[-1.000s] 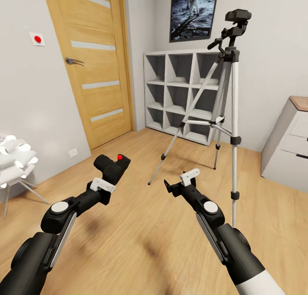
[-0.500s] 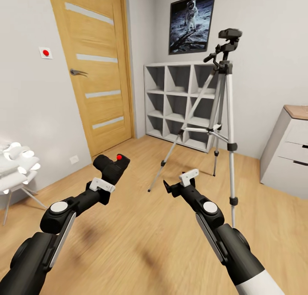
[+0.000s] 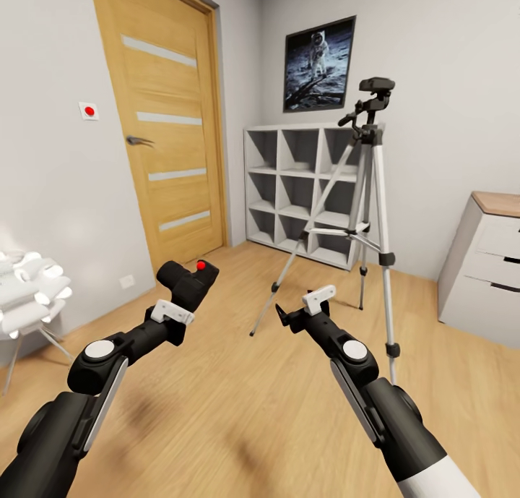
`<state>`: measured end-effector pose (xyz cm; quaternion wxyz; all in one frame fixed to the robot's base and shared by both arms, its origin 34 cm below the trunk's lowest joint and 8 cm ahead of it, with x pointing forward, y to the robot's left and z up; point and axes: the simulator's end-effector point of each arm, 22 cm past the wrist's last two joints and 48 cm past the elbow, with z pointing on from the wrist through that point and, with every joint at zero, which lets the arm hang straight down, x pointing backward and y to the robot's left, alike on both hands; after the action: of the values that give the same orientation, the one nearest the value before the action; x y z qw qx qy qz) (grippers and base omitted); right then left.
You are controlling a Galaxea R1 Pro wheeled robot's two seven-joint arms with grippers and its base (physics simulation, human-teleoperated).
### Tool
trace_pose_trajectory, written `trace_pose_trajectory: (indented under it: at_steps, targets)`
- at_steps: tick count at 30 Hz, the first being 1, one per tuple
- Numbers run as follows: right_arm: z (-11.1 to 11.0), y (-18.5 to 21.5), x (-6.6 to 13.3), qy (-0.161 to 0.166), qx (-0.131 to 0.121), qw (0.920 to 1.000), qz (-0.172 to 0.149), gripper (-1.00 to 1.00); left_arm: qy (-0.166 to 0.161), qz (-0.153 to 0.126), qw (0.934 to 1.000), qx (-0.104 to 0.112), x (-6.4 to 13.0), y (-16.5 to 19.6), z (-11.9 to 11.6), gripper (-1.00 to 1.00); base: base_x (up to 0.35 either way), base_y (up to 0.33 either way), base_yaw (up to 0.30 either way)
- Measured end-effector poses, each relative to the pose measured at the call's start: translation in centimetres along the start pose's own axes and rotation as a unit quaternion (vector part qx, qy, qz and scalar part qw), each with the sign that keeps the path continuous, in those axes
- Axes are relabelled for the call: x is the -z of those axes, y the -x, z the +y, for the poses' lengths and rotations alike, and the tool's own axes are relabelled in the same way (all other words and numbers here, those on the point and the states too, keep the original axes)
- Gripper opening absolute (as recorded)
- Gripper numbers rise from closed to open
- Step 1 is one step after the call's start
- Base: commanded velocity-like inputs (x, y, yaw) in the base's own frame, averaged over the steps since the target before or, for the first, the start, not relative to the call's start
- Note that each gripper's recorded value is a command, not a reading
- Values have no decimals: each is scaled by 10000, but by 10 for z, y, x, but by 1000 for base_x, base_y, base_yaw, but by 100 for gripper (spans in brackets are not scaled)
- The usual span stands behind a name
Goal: Attach the digital camera to the camera tripod in the bedroom.
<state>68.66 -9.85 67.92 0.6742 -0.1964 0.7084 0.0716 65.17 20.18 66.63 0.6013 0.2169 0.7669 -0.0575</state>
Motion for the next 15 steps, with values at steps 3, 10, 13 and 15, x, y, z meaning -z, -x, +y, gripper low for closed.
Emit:
trace_pose_trajectory:
  at_steps: [3,10,13,15]
  targets:
    - [0,8,3,-11,22,10000,-56,100,16,-55,10000,-19,4,7,0,-100,0,0,0]
    - [-1,25,9,-32,77,9998,-179,100,36,-119,9999,-62,11,16,0,-100,0,0,0]
    - [-1,32,12,-42,100,9997,-234,100,59,-120,9999,-110,14,18,3,-100,0,0,0]
    - [-1,37,14,-46,117,9996,-271,100,70,-138,9998,-129,16,21,4,-100,0,0,0]
